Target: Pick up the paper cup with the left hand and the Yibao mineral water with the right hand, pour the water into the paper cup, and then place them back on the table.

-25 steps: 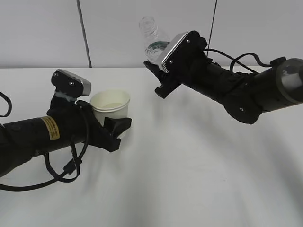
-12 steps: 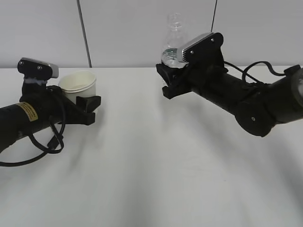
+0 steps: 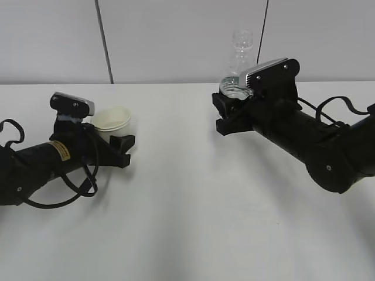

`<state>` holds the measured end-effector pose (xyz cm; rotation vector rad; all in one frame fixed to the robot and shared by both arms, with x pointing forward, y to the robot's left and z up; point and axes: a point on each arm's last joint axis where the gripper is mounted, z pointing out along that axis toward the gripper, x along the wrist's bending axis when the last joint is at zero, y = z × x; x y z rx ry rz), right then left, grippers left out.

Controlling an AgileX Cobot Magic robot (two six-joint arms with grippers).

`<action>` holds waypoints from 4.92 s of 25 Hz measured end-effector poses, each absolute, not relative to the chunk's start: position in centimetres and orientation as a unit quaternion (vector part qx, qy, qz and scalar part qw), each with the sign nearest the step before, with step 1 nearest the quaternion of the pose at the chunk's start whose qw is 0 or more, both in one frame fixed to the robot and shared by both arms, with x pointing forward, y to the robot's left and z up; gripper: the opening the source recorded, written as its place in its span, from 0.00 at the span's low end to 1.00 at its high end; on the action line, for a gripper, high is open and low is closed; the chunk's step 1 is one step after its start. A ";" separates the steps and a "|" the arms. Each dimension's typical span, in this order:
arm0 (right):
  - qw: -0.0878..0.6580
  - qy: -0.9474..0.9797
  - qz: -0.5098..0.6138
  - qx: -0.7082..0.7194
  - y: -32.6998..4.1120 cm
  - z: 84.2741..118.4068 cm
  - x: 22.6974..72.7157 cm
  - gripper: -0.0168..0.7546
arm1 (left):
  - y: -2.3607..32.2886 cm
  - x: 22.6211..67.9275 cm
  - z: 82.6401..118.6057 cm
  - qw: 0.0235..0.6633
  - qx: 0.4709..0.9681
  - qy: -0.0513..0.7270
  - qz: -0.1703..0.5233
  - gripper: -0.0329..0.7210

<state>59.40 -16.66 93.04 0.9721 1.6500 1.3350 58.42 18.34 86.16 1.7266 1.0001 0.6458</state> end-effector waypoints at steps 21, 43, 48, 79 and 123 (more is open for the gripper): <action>0.397 0.630 0.521 0.418 -17.3 92.8 59.2 0.62 | 18.8 58.5 84.7 0.495 0.698 0.437 0.276 0.87; 0.404 0.572 0.461 0.546 -18.9 85.6 62.7 0.62 | 22.7 48.5 100.3 0.492 0.661 0.447 0.348 0.83; 0.409 0.574 0.458 0.541 -18.9 85.2 62.8 0.63 | 23.1 47.3 102.0 0.494 0.655 0.444 0.360 0.83; 0.395 0.623 0.444 0.509 -20.2 87.0 57.0 0.81 | 23.4 46.8 101.8 0.475 0.657 0.481 0.335 0.82; 0.220 0.747 0.290 0.556 -28.9 107.4 27.4 0.79 | 28.3 26.5 106.5 0.306 0.743 0.575 0.154 0.73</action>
